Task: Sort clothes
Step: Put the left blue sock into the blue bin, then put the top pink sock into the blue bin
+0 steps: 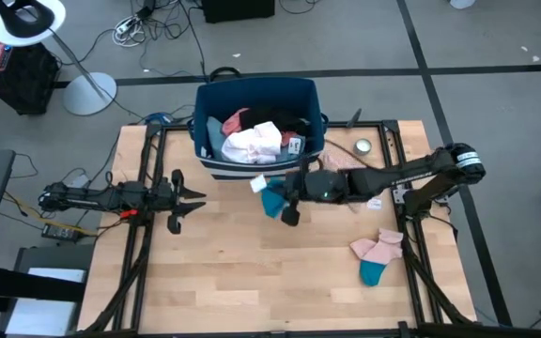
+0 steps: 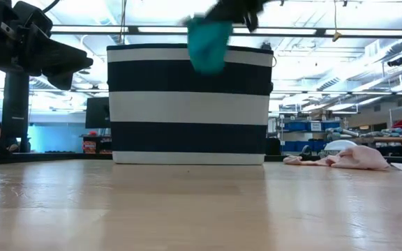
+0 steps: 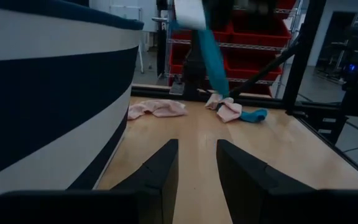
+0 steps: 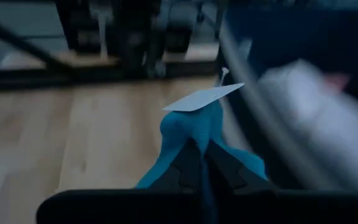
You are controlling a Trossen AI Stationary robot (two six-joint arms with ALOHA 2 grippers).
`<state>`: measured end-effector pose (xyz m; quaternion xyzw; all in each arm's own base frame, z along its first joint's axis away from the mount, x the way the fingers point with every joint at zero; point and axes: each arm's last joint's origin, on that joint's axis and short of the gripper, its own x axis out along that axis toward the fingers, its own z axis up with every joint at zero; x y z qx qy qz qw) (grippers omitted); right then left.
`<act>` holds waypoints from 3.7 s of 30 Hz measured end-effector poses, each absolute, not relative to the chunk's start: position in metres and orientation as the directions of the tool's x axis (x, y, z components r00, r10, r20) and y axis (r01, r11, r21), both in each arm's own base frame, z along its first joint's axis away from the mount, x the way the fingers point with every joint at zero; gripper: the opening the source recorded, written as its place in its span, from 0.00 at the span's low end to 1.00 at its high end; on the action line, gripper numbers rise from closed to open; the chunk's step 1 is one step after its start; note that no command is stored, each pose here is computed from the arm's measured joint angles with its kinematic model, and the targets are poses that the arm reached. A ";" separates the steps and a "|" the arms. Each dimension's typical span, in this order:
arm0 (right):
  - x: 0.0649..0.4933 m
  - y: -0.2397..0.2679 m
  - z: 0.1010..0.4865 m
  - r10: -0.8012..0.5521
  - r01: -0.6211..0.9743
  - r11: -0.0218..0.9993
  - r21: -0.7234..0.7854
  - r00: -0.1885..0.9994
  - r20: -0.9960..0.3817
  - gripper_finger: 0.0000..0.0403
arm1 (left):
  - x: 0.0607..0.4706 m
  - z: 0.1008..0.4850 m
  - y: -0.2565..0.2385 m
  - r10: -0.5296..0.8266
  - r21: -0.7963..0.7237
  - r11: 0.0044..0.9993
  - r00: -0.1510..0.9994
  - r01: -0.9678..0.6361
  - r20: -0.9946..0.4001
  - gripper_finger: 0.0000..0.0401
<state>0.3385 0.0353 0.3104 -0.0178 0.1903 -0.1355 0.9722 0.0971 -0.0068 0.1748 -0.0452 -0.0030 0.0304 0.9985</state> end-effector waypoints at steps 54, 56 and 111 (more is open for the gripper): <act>0.372 -0.145 0.332 -0.493 0.540 0.841 0.039 0.794 -0.354 0.44 | 0.097 0.177 -0.007 0.058 -0.093 0.994 0.998 -0.057 0.014 0.29; 0.366 -0.142 0.341 -0.493 0.536 0.843 0.043 0.803 -0.335 0.46 | 0.097 0.177 -0.007 0.062 -0.093 0.994 0.998 -0.060 0.014 0.29; 0.128 -0.007 0.158 -0.594 0.860 0.416 0.296 0.504 -0.627 0.42 | 0.097 0.177 -0.007 0.057 -0.093 0.994 0.998 -0.055 0.014 0.29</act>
